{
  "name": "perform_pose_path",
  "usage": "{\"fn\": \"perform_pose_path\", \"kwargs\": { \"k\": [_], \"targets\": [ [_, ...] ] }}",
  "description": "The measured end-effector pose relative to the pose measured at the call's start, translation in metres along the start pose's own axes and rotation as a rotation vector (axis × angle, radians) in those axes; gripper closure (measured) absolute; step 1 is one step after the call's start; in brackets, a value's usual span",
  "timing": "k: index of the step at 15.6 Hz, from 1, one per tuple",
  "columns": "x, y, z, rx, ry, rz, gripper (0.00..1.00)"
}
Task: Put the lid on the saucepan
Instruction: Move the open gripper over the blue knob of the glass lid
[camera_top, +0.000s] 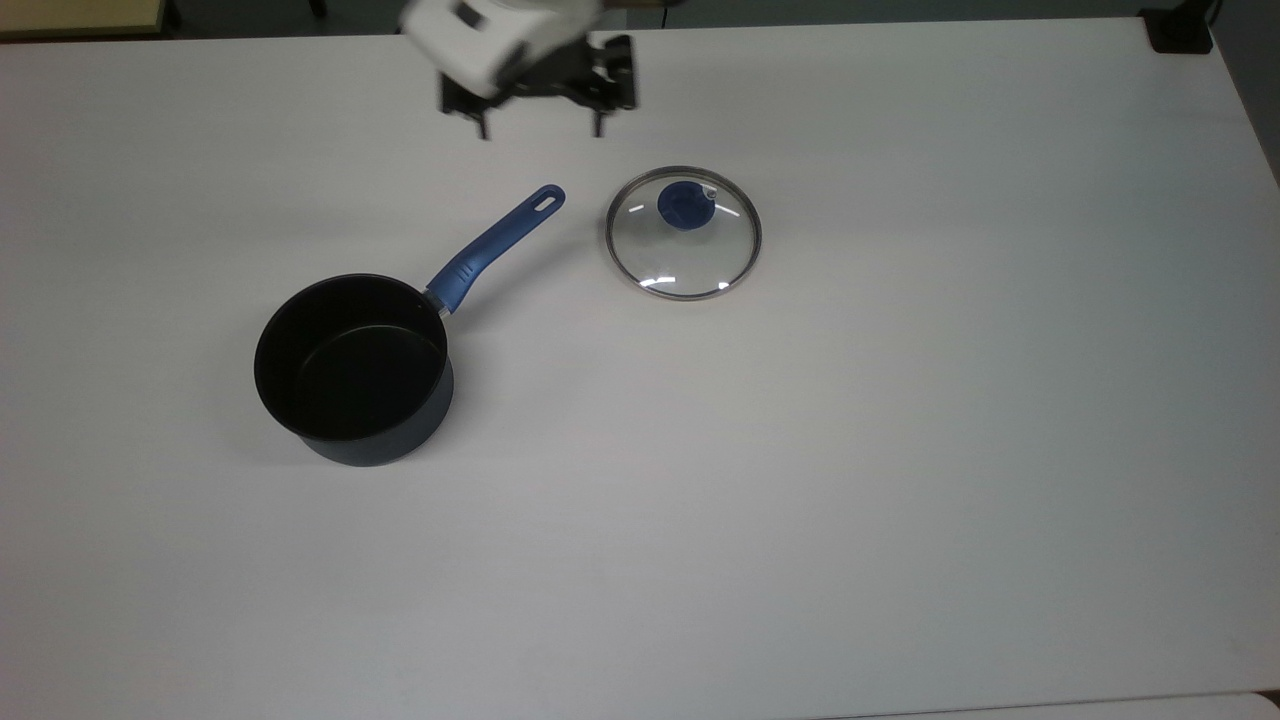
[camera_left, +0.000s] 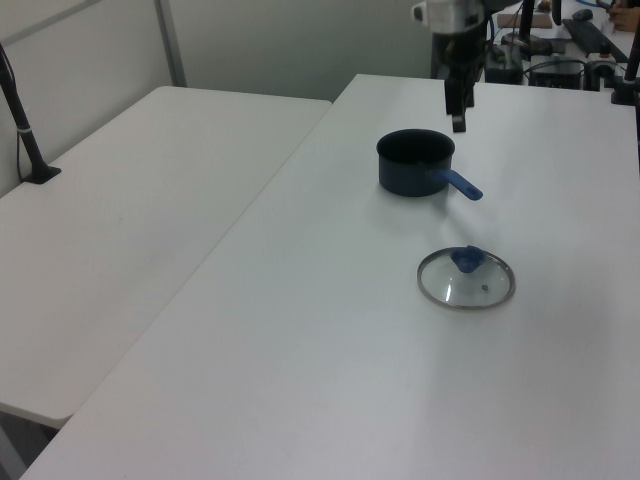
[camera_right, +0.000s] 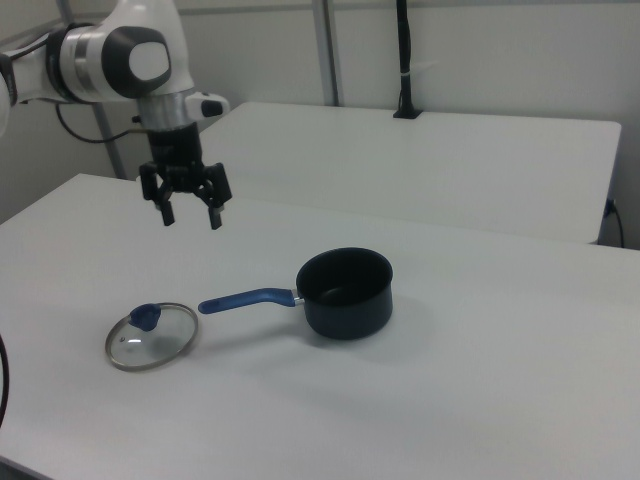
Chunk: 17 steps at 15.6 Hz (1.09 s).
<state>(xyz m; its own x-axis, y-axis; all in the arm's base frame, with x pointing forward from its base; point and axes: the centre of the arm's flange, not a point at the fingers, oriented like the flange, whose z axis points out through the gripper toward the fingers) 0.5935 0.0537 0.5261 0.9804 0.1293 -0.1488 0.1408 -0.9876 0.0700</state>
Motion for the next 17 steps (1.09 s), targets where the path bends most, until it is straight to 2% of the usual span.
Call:
{"fn": "perform_pose_path", "kwargs": {
  "k": [4, 7, 11, 17],
  "targets": [
    [0.020, -0.047, 0.035, 0.031, -0.043, -0.137, 0.00],
    [0.029, -0.073, 0.068, 0.039, -0.087, -0.200, 0.00],
    [0.032, -0.098, 0.102, 0.034, -0.084, -0.241, 0.00],
    [0.026, -0.118, 0.127, 0.028, -0.099, -0.275, 0.00]
  ]
}}
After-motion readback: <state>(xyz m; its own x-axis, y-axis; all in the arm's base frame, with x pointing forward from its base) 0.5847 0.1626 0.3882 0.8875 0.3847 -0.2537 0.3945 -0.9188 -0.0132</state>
